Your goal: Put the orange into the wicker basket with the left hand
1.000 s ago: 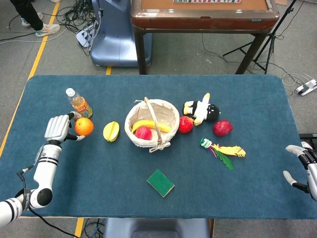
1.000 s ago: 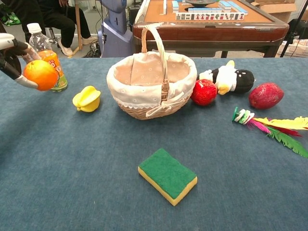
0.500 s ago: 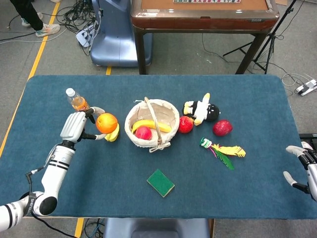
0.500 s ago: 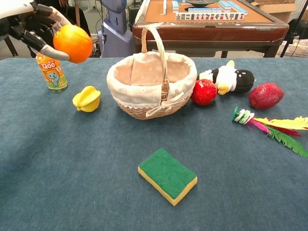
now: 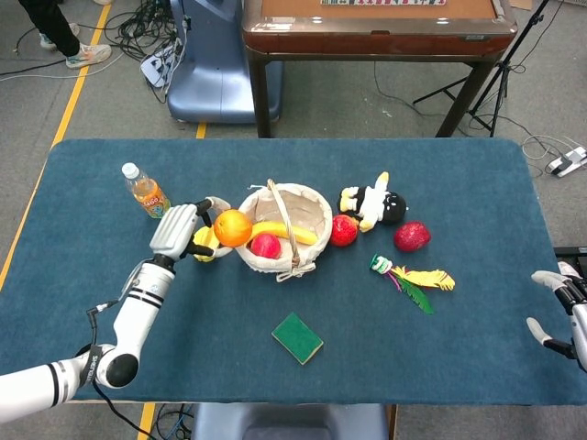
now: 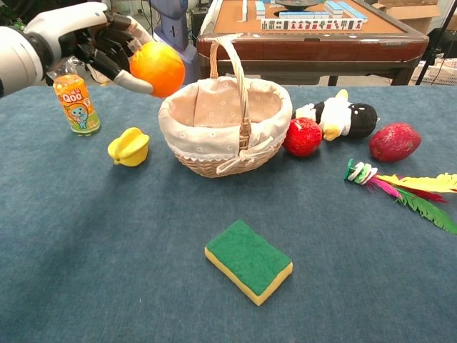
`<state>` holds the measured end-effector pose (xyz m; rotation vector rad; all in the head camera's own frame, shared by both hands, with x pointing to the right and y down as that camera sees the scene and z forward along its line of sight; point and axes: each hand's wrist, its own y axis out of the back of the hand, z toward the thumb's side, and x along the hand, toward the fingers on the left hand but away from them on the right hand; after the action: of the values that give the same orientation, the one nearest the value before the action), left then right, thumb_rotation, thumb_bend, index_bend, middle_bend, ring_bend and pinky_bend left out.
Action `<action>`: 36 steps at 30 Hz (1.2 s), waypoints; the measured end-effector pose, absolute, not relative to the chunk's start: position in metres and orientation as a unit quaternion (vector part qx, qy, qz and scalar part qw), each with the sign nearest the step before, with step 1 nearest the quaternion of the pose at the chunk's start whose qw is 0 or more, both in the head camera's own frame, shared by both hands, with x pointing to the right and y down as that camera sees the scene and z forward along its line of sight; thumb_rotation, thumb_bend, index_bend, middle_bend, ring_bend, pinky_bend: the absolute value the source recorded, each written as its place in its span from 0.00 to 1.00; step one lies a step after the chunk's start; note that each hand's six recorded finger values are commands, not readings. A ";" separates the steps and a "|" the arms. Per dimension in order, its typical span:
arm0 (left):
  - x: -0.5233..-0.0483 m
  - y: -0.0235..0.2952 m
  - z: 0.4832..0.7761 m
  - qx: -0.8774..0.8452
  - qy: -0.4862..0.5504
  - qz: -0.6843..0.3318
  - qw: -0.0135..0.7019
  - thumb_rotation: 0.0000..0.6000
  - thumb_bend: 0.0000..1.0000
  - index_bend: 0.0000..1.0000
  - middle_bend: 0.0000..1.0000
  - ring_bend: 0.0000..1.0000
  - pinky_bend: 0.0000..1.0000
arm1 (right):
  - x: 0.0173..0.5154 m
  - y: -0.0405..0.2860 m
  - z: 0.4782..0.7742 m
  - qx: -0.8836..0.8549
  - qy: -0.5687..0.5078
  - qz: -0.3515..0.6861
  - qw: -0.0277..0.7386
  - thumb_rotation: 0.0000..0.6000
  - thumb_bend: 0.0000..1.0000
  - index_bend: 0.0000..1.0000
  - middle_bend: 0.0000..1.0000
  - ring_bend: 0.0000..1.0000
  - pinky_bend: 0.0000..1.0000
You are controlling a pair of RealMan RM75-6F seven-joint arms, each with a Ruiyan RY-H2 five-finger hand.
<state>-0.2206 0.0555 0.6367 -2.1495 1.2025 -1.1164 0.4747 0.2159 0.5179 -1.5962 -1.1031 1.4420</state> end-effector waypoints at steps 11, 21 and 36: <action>-0.192 0.054 0.654 -0.783 0.419 -0.415 0.198 1.00 0.12 0.32 0.43 0.45 0.33 | 0.480 0.219 0.514 -0.613 -0.432 0.560 0.354 1.00 0.25 0.27 0.28 0.21 0.24; -0.197 0.051 0.660 -0.765 0.418 -0.442 0.211 1.00 0.11 0.10 0.18 0.23 0.32 | 0.481 0.219 0.511 -0.612 -0.433 0.559 0.354 1.00 0.25 0.27 0.28 0.21 0.24; -0.279 0.078 0.630 -0.720 0.406 -0.510 0.237 1.00 0.11 0.17 0.18 0.23 0.32 | 0.477 0.217 0.512 -0.617 -0.430 0.556 0.356 1.00 0.25 0.27 0.28 0.21 0.24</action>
<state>-0.2785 0.0776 0.6301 -1.9749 1.1125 -1.3982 0.4775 0.2167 0.5123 -1.5929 -1.1096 1.4356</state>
